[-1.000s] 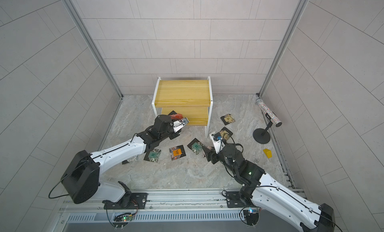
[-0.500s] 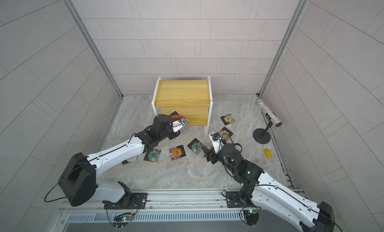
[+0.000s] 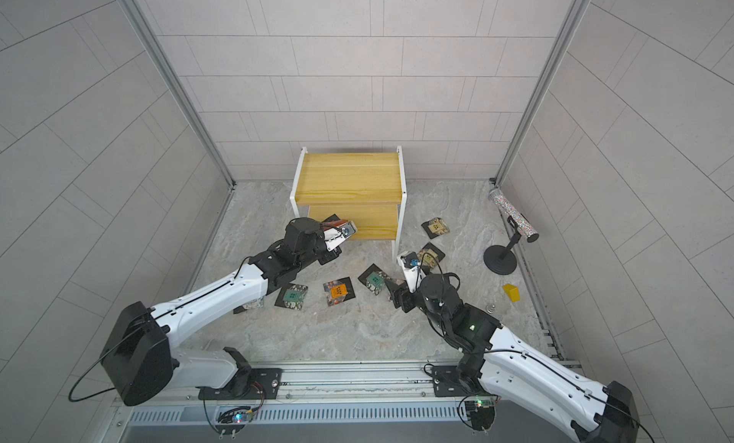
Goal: Remove the tea bags from the shelf
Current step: Pick up the tea bag from the shelf, then place the tea bag at the center of the board.
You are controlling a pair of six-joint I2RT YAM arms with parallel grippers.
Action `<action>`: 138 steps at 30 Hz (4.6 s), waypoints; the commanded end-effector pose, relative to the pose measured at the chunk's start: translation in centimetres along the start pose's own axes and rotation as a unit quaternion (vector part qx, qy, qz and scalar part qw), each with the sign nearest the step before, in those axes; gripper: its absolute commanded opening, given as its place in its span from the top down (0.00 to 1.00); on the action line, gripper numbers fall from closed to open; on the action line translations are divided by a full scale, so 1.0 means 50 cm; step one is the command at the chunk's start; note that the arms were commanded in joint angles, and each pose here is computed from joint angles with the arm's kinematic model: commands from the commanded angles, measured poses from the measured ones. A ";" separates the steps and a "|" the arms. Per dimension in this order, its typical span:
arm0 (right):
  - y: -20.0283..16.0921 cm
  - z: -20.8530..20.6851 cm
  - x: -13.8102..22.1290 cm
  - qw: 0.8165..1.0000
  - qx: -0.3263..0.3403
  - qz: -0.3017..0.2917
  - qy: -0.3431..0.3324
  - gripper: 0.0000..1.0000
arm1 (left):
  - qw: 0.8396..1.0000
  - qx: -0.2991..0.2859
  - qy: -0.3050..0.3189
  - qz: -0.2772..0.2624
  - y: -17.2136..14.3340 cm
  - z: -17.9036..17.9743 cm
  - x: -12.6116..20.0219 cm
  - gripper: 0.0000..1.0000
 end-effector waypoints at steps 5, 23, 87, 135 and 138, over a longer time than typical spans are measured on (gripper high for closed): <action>0.003 0.002 -0.006 1.000 0.000 -0.004 0.002 0.22 | 0.999 -0.008 0.024 -0.030 0.025 0.020 0.023 1.00; 0.006 0.013 -0.020 1.000 0.005 -0.002 0.015 0.22 | 0.998 -0.021 0.033 -0.054 0.057 0.004 0.124 1.00; 0.012 0.023 -0.033 1.000 0.010 -0.004 0.028 0.22 | 0.744 0.472 0.356 0.311 -0.491 0.220 0.162 1.00; 0.010 0.013 -0.027 1.000 -0.001 -0.005 0.020 0.22 | 0.767 0.471 0.295 0.321 -0.474 0.249 0.097 0.40; 0.012 0.013 -0.026 1.000 0.000 -0.004 0.019 0.22 | 0.779 0.472 0.287 0.295 -0.447 0.247 0.103 0.36</action>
Point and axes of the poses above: each gripper's point midway between its finger pads, its own x axis back along the fingers, its own z axis along the line the jaws close on, y = z × x, the point moved 2 cm from there along x, back along the fingers, and after that the axes turned 4 degrees about x, right-handed, at the moved point
